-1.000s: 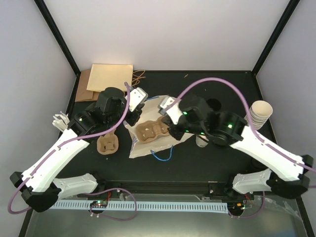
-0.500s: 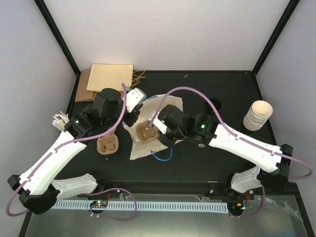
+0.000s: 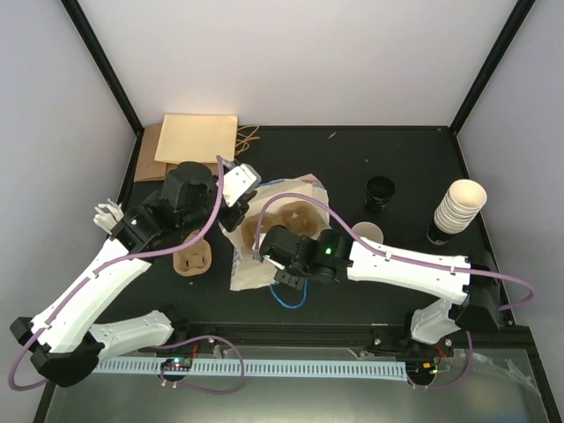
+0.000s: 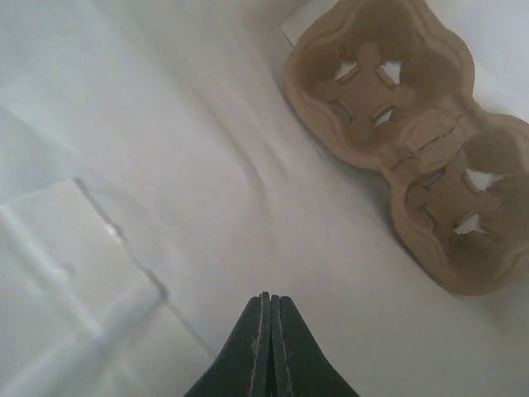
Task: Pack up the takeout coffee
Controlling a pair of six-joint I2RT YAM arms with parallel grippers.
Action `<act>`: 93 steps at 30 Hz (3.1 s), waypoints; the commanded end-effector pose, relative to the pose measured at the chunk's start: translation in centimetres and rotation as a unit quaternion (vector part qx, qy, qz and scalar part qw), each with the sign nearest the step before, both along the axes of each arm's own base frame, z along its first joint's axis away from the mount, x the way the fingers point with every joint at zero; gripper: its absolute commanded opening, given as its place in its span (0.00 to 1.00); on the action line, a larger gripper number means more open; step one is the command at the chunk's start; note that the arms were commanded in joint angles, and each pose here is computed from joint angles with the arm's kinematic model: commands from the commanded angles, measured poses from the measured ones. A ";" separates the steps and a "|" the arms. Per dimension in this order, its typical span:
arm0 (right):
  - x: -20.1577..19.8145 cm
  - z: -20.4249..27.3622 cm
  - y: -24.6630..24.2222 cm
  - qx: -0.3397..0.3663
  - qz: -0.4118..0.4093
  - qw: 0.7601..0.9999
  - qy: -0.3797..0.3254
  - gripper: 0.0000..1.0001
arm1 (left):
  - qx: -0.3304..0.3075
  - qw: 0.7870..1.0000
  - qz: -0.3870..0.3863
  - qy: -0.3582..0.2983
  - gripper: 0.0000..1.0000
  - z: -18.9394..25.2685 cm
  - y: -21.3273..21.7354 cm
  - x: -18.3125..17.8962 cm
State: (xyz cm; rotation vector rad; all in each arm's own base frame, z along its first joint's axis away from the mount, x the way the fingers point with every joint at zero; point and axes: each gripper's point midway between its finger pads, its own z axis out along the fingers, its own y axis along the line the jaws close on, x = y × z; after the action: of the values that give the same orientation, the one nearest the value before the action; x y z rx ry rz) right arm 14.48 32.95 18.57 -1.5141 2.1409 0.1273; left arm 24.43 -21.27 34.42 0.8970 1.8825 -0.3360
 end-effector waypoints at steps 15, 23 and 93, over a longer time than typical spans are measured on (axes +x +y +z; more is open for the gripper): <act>3.8 2.1 2.2 0.077 -0.050 0.996 0.010 0.01 | -0.032 0.995 -0.095 0.001 0.02 0.5 -1.5 -3.2; 5.8 -0.8 -0.1 -0.031 -0.070 0.995 -0.071 0.01 | -0.023 0.997 -0.077 -0.015 0.02 2.0 -1.0 -2.6; 5.6 -7.6 1.5 -0.099 0.117 0.977 -0.147 0.15 | 0.057 0.989 -0.136 0.004 0.01 -1.3 -3.0 -5.6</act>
State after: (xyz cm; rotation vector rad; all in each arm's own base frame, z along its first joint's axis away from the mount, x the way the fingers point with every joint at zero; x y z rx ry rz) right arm 20.36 34.21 9.46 -1.8269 1.7472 -0.2992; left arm 18.79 -24.03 32.92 1.2452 1.8029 -0.3926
